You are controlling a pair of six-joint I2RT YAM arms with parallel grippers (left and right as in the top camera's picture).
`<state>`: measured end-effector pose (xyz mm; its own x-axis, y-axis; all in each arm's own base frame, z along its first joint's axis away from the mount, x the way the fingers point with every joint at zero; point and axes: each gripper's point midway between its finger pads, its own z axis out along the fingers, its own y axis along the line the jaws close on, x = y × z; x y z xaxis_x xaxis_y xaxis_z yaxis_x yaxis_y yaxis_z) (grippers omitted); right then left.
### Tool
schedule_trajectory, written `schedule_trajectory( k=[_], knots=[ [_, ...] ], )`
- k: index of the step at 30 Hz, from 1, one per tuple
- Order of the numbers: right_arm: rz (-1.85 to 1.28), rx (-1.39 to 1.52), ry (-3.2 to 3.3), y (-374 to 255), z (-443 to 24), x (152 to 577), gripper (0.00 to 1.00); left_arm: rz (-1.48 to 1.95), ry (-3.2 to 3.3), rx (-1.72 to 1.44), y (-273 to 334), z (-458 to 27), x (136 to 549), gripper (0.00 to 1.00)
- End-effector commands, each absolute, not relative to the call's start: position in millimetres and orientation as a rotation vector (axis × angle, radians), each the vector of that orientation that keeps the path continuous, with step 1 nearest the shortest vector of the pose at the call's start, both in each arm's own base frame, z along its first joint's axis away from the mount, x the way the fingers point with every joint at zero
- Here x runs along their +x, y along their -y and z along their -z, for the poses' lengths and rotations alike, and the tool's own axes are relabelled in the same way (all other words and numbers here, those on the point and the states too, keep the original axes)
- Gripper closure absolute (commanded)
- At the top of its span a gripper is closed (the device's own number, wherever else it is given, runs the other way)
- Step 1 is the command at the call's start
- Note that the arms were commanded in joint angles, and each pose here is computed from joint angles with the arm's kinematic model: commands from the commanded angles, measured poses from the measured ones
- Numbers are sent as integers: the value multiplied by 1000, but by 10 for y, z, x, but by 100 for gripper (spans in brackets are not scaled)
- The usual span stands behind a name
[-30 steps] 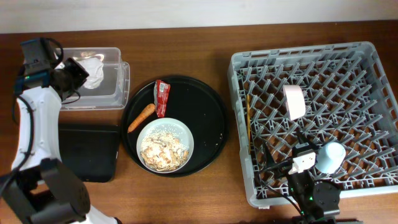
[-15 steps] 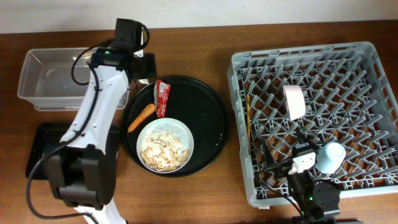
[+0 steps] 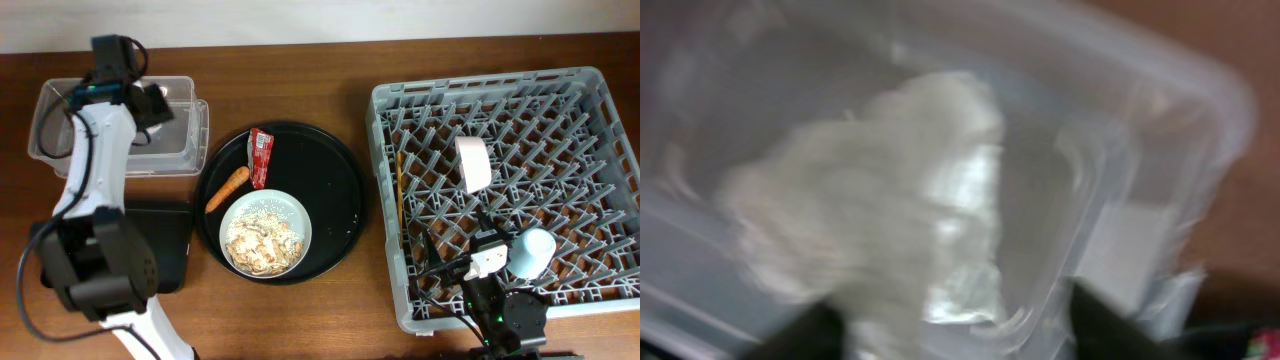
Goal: Sort waste into correct bins and load items into the dishwasher rack
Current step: 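Drop the tissue into the clear plastic bin, then grasp the red wrapper with the left gripper and drop it in the bin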
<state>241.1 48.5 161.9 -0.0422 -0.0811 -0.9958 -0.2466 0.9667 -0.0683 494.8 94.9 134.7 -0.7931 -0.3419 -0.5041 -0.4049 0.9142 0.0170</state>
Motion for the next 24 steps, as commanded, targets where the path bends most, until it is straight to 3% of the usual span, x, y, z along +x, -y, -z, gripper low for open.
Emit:
schedule_trajectory(
  k=[1,5,6,7,8,9,11,12,13,14,15,16,17,18,19,20,21,22,24],
  knots=[
    [-131,-237,-1621,-456,-1588,2417,2,-145,-2610,-526,-856,-1468,4853,1],
    [-131,-237,-1621,-456,-1588,2417,2,-95,-2585,-504,-773,-1701,4833,0],
    [-131,-237,-1621,-456,-1588,2417,2,-115,-2584,-392,-768,-1736,4875,11],
    [-131,-237,-1621,-456,-1588,2417,2,-98,-2597,-234,-701,-1727,4921,40],
    [-131,-237,-1621,-456,-1588,2417,2,-98,-2607,-171,-677,-1728,4910,77],
    [-131,-237,-1621,-456,-1588,2417,2,-107,-2611,-203,-716,-1727,4888,100],
    [-131,-237,-1621,-456,-1588,2417,2,-64,-2587,-387,-758,-1725,4882,100],
    [-131,-237,-1621,-456,-1588,2417,2,-58,-2581,-412,-765,-1728,4886,6],
    [-131,-237,-1621,-456,-1588,2417,2,-71,-2580,-413,-781,-1724,4888,42],
    [-131,-237,-1621,-456,-1588,2417,2,-134,-2580,-444,-868,-1718,4857,100],
    [-131,-237,-1621,-456,-1588,2417,2,-191,-2561,-511,-963,-1729,4837,100],
    [-131,-237,-1621,-456,-1588,2417,2,-206,-2549,-541,-995,-1737,4835,57],
    [-131,-237,-1621,-456,-1588,2417,2,-207,-2547,-544,-999,-1738,4836,43],
    [-131,-237,-1621,-456,-1588,2417,2,-217,-2548,-549,-1017,-1738,4826,91],
    [-131,-237,-1621,-456,-1588,2417,2,-178,-2552,-544,-969,-1733,4838,14],
    [-131,-237,-1621,-456,-1588,2417,2,-118,-2565,-523,-885,-1740,4834,13],
    [-131,-237,-1621,-456,-1588,2417,2,-56,-2578,-494,-796,-1772,4823,19],
    [-131,-237,-1621,-456,-1588,2417,2,91,-2595,-334,-533,-1886,4825,28],
    [-131,-237,-1621,-456,-1588,2417,2,274,-2607,-53,8,-2073,4706,30]
  ],
)
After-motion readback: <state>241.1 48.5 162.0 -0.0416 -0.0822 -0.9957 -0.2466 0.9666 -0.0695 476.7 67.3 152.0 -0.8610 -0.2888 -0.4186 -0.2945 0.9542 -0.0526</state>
